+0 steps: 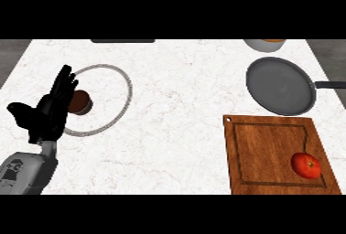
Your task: Pick the tomato from the cutting board and place it in the pan
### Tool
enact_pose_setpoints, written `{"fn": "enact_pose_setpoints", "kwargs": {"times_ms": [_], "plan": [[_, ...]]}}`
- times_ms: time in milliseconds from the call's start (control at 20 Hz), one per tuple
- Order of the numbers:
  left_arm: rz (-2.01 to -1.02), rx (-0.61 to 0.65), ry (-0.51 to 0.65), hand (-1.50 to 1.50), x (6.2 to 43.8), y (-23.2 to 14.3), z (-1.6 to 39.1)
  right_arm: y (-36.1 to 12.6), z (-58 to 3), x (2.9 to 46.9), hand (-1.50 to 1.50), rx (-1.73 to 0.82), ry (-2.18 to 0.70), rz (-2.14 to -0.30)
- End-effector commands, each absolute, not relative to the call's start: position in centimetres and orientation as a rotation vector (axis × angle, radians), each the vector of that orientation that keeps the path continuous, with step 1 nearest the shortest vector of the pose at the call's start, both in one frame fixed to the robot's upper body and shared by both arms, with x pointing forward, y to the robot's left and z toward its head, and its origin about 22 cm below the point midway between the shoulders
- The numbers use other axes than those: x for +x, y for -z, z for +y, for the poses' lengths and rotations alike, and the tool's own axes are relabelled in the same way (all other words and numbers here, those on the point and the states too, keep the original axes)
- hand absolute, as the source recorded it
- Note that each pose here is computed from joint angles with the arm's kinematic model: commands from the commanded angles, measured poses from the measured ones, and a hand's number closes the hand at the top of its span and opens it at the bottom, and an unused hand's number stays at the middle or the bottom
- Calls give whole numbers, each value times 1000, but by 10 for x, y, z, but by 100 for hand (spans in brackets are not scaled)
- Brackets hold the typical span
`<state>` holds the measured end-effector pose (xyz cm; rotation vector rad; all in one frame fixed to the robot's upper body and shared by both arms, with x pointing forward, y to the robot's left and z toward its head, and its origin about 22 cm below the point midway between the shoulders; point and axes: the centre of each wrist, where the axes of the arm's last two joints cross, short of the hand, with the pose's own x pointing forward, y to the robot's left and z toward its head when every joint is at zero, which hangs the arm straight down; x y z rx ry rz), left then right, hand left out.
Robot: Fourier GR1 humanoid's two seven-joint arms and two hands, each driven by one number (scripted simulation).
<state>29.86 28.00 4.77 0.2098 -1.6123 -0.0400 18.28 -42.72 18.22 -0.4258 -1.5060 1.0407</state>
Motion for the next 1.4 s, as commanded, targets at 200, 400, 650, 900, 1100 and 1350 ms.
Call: {"fn": "enact_pose_setpoints", "kwargs": {"times_ms": [200, 400, 650, 900, 1100, 1350], "plan": [[-1610, 206, 50, 0, 275, -45, 282, -156, -405, 181, -150, -505, -1021, -1376], [-1621, 192, 44, 0, 294, -24, 274, -150, -422, 194, -150, -551, -1003, -1345], [-1613, 206, 54, 0, 311, -47, 263, -125, -408, 201, -150, -522, -1031, -1291], [-1629, 190, 20, 0, 293, -31, 269, -119, -417, 213, -150, -462, -1078, -1262], [-1618, 204, 42, 0, 296, -54, 282, -97, -409, 201, -150, -423, -1162, -1219], [-1630, 208, 34, 0, 310, -76, 290, -89, -404, 221, -150, -464, -1171, -1206]]}}
